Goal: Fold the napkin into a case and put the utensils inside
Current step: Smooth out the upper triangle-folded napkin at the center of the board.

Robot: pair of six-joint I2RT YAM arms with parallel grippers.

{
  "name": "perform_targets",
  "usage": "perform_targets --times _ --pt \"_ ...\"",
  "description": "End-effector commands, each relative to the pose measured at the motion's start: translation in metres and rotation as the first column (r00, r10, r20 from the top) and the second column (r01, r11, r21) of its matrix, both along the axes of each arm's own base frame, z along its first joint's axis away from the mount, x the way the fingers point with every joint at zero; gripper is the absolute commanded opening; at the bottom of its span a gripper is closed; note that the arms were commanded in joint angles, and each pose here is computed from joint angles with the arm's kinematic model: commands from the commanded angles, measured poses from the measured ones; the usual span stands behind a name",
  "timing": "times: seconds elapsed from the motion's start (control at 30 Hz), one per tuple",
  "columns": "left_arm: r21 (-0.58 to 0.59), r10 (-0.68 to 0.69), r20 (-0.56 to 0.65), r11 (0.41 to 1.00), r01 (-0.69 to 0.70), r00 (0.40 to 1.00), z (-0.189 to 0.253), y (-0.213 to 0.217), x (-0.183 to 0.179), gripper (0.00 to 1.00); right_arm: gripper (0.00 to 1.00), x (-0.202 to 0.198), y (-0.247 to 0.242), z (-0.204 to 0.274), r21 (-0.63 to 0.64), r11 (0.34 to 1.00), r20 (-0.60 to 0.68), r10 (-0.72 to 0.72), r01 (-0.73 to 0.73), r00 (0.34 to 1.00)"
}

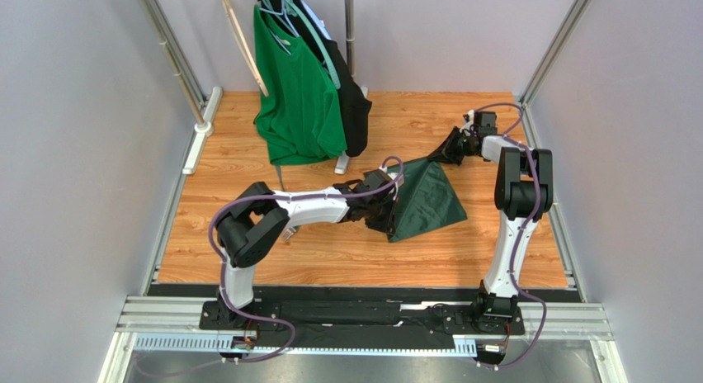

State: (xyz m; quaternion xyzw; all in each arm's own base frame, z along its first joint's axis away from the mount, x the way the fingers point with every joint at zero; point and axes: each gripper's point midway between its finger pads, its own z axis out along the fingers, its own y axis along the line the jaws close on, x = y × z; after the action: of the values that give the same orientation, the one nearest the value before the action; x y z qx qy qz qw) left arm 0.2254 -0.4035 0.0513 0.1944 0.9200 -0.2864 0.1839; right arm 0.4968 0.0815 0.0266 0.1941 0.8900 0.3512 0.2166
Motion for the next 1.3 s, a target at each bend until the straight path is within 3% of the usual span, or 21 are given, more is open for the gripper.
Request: perform_targets --times 0.0,0.33,0.53,0.67,0.8,0.87,0.97,1.0,1.1,1.17,1.23,1.27 --pt "-0.039 -0.031 -0.061 0.999 0.028 0.998 -0.030 -0.009 -0.010 0.00 0.00 -0.002 -0.009 -0.023 -0.053 0.999 -0.042 -0.012 0.009 0.999" --pt "0.021 -0.013 -0.172 1.000 0.016 0.985 -0.080 0.014 -0.042 0.00 0.00 -0.003 -0.023 -0.039 -0.071 0.991 -0.152 -0.120 0.110 0.981" --pt "0.066 0.013 -0.198 0.998 0.000 0.980 -0.094 0.033 -0.053 0.00 0.00 0.006 -0.040 -0.039 -0.090 0.987 -0.150 -0.145 0.133 0.978" --pt "0.090 0.009 -0.162 0.996 0.006 0.987 -0.086 0.035 -0.047 0.00 0.00 0.023 -0.037 -0.021 -0.064 0.995 -0.080 -0.083 0.078 0.993" --pt "0.085 -0.009 -0.091 0.996 0.017 0.996 -0.058 0.027 -0.031 0.00 0.00 0.042 -0.037 0.030 -0.058 0.997 0.053 -0.053 0.056 0.997" --pt "0.110 -0.017 -0.055 0.994 0.023 0.998 -0.048 0.030 -0.026 0.01 0.02 0.042 -0.038 0.045 -0.063 0.996 0.054 -0.056 0.060 0.997" --pt "0.116 -0.011 0.049 0.993 0.005 0.999 -0.011 0.032 -0.008 0.21 0.09 0.032 -0.033 0.079 -0.061 0.997 0.081 -0.051 0.056 0.995" --pt "0.084 -0.002 0.096 0.996 -0.006 0.995 0.014 0.027 0.000 0.31 0.16 0.027 -0.032 0.085 -0.074 0.996 0.085 -0.049 0.055 0.995" --pt "0.052 0.018 0.163 0.998 -0.027 0.987 0.059 0.032 0.015 0.41 0.37 -0.013 -0.027 0.106 -0.192 0.980 0.084 -0.042 0.057 0.996" --pt "0.014 0.050 0.162 0.999 -0.053 0.985 0.079 0.042 0.023 0.51 0.46 -0.050 -0.023 0.111 -0.312 0.948 0.073 -0.045 0.066 0.996" --pt "-0.066 0.076 0.179 0.996 -0.065 0.981 0.114 0.049 0.023 0.53 0.51 -0.077 -0.010 0.132 -0.377 0.923 0.131 -0.027 0.075 0.991" --pt "-0.084 0.100 0.185 0.993 -0.086 0.978 0.124 0.057 0.028 0.52 0.52 -0.104 0.012 0.111 -0.387 0.922 0.077 0.011 0.020 0.997"
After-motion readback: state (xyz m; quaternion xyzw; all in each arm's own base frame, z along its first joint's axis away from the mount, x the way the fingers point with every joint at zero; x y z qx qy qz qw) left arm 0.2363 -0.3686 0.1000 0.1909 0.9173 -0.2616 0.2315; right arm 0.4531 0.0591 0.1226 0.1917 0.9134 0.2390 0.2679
